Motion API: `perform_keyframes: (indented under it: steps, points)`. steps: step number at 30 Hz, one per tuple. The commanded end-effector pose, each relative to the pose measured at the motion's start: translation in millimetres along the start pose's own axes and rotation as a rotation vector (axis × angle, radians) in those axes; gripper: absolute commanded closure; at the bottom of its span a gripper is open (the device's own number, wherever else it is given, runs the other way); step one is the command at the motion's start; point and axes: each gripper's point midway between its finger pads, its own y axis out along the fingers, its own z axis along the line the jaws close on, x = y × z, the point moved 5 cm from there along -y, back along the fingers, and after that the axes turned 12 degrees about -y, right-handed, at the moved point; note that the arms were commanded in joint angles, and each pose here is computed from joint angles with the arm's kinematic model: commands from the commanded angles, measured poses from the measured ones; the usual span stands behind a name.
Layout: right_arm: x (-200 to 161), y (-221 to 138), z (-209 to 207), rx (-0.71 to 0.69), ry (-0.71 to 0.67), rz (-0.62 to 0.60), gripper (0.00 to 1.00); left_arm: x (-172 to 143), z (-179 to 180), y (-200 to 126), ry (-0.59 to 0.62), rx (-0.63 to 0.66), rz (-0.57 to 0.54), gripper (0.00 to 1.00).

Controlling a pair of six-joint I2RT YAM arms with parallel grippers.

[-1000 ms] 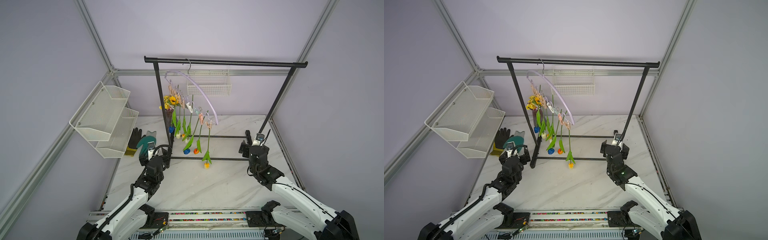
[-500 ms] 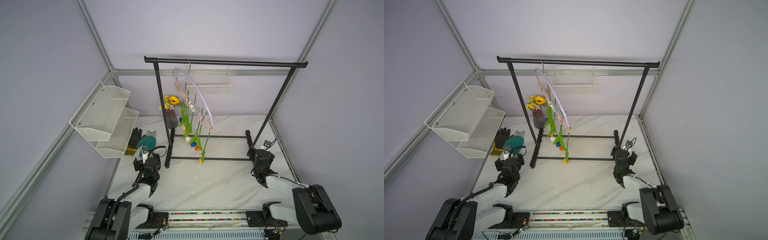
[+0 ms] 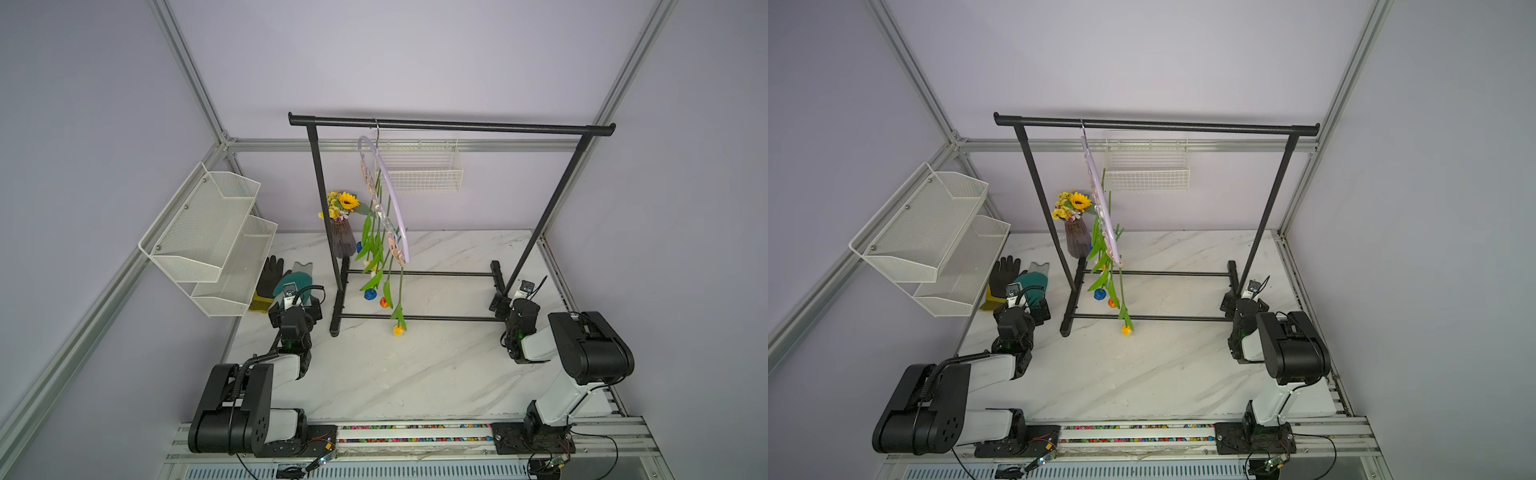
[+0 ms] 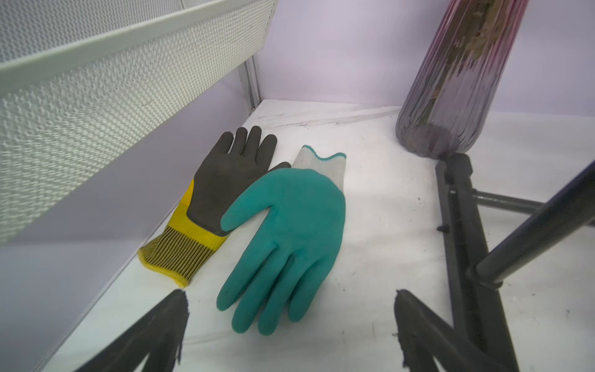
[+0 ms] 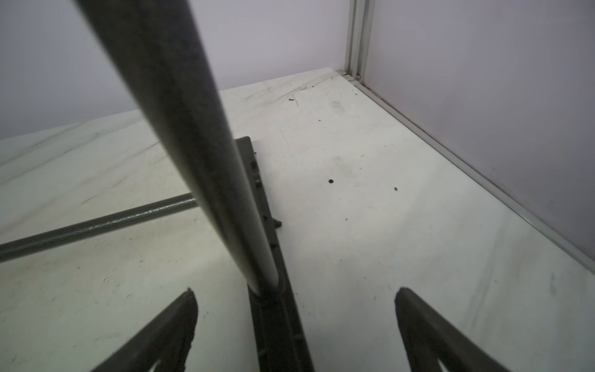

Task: Dry the flowers on a clothes hanger
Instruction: Reset both arms

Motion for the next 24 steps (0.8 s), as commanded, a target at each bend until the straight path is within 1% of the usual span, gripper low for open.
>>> perform_keyframes:
  steps: [1, 4, 6, 10, 11, 13, 15, 17, 24]
  points:
    - [12, 0, 12, 0.106, -0.023, -0.072, 0.03, 11, -13, 6, -0.026, -0.107, -0.079, 0.00]
    - [13, 6, 15, 0.111, -0.035, -0.056, 0.03, 6, -14, 5, -0.025, -0.130, -0.091, 0.00]
    - [14, 13, 16, 0.112, -0.049, -0.016, 0.03, 4, -15, 6, -0.022, -0.136, -0.087, 0.00]
    - [14, 14, 19, 0.131, -0.059, -0.016, 0.03, -4, -21, 15, 0.007, -0.159, -0.043, 0.00]
    - [14, 14, 19, 0.131, -0.059, -0.018, 0.03, -5, -23, 18, 0.020, -0.170, -0.047, 0.00]
    - [14, 14, 20, 0.132, -0.059, -0.016, 0.03, -4, -23, 22, 0.019, -0.157, -0.042, 0.00]
    - [15, 14, 20, 0.131, -0.060, -0.018, 0.03, -4, -24, 30, 0.029, -0.129, 0.003, 0.00]
    - [14, 14, 20, 0.133, -0.059, -0.017, 0.03, -5, -24, 30, 0.021, -0.125, 0.023, 0.00]
    - [15, 15, 20, 0.132, -0.059, -0.019, 0.03, -4, -24, 29, 0.024, -0.133, 0.003, 0.00]
